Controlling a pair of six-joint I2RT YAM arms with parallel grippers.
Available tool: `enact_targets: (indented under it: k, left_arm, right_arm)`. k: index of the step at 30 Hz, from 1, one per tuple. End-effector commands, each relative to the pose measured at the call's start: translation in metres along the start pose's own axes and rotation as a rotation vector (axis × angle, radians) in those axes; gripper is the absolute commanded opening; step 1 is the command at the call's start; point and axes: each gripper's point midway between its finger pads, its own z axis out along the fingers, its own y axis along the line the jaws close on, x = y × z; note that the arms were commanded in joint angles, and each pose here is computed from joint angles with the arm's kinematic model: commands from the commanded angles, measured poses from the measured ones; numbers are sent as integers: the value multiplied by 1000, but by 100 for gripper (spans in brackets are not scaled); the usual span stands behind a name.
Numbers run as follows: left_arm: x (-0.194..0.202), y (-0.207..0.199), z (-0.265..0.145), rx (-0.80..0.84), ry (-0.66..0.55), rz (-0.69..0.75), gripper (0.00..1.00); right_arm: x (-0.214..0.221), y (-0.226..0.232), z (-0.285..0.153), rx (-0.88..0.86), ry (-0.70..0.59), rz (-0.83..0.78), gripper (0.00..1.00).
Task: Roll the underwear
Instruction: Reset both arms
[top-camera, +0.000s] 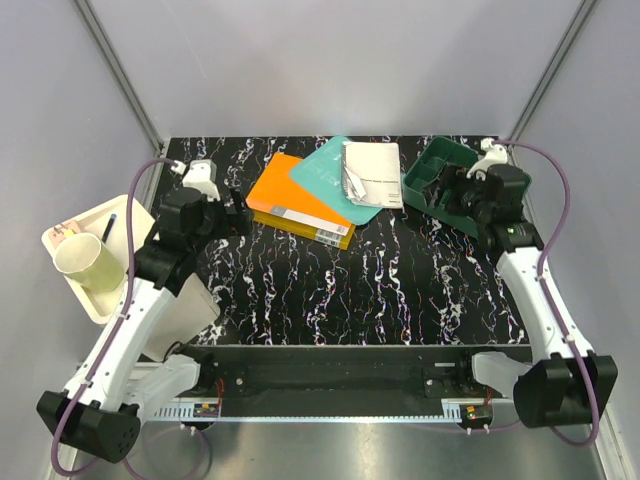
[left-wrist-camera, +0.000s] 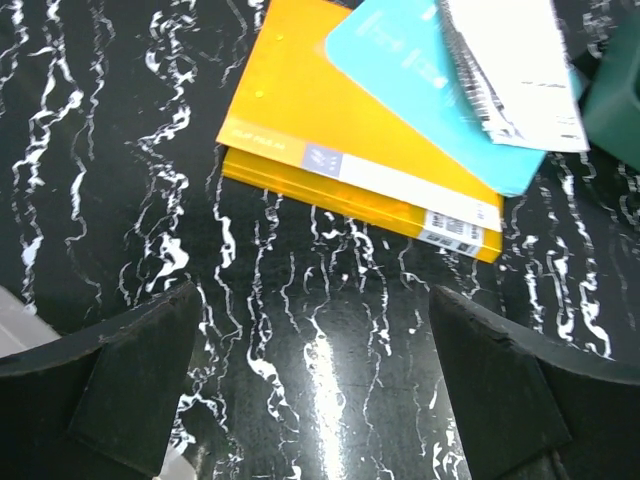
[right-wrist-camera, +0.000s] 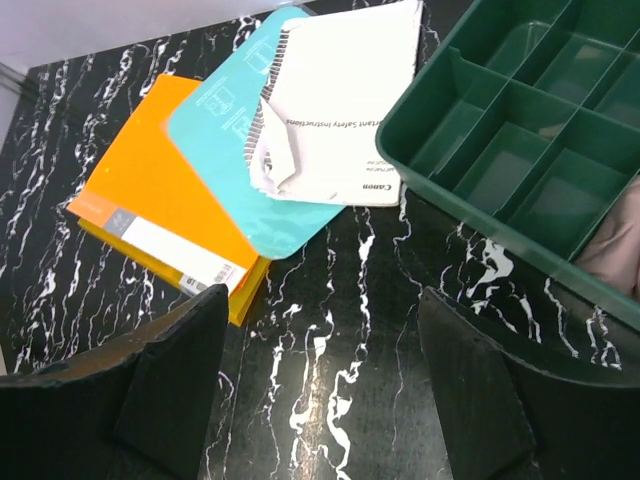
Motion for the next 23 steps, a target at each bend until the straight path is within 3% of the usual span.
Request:
enact_targets:
  k: [1,23]
  left_arm:
    - [-17,-18,-8,110,-88,5,99]
    - [-24,-29,-24,190,-178,-30,99]
  right_arm:
    - [-7,16,-19,-78,-95,-15,84]
    - [3,2,-44,-10,-146,-77,86]
